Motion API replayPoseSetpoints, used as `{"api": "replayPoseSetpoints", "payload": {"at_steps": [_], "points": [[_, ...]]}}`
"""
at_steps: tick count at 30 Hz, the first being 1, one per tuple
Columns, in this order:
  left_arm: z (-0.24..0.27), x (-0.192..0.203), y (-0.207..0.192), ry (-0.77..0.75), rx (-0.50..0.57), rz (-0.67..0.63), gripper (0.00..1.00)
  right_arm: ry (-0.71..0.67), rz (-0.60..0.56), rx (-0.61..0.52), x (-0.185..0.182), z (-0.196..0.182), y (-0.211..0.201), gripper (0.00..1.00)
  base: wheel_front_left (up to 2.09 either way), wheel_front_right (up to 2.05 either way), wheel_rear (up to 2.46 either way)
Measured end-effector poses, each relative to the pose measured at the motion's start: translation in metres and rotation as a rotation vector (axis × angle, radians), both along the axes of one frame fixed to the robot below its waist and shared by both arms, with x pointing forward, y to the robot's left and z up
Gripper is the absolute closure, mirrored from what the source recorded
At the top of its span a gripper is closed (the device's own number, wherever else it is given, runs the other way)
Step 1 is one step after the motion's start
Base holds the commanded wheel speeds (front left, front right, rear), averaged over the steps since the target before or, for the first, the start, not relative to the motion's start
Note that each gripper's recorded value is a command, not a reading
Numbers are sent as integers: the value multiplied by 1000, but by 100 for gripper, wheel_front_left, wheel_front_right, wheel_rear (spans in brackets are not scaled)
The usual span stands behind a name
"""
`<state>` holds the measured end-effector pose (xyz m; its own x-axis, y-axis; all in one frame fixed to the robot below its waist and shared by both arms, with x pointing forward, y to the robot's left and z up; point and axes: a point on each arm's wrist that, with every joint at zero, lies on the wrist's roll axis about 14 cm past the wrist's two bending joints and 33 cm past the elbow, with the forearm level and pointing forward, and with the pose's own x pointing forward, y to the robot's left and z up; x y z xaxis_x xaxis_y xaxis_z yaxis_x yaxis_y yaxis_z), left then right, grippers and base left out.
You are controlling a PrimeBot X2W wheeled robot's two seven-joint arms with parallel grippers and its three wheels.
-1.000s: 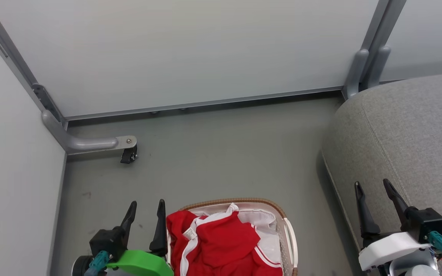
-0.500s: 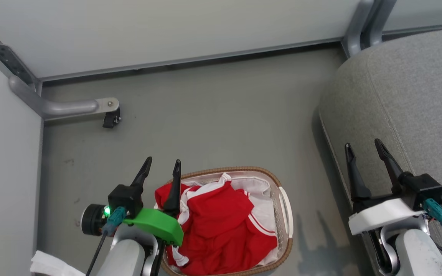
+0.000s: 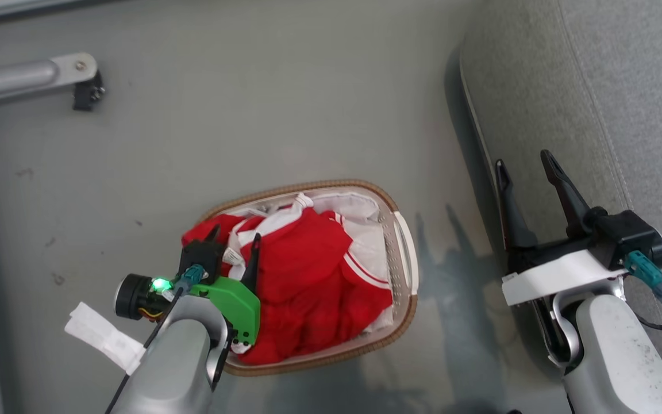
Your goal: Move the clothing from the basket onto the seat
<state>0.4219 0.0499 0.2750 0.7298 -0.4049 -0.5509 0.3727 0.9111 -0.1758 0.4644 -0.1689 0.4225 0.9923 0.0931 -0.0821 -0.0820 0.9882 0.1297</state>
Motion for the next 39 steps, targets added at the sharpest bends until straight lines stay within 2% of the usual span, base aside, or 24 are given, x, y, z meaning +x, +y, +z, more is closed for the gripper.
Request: {"api": "replayPoseSetpoints", "payload": {"at_steps": [6,14,20,29,30,31,32,35,36,39], "points": [[-52,-9,-4,148,53,-51,0,50,-5,10,8,-25,-3,0,0,0,0],[-95,-14,-6,261,97,-57,0,110,-15,12,4,-48,-9,0,0,0,0],[-108,-4,-16,271,82,-53,0,150,-36,0,-2,-62,-17,0,0,0,0],[-116,-17,-27,309,73,-91,0,163,-36,-5,-6,-65,-18,0,0,0,0],[-116,-18,-27,313,72,-91,5,163,-36,-4,-6,-64,-18,0,0,0,0],[-116,-19,-28,317,72,-91,25,162,-36,-3,-6,-64,-18,0,0,0,0],[-117,-20,-27,324,74,-90,49,162,-34,-2,-6,-64,-18,0,0,0,0],[-118,-26,-24,343,83,-90,79,162,-32,2,-7,-63,-16,0,0,0,0],[-119,-28,-23,352,89,-93,100,162,-32,2,-8,-62,-16,0,0,0,0],[-118,-32,-22,362,90,-99,100,161,-32,3,-9,-61,-16,0,0,0,0]]}}
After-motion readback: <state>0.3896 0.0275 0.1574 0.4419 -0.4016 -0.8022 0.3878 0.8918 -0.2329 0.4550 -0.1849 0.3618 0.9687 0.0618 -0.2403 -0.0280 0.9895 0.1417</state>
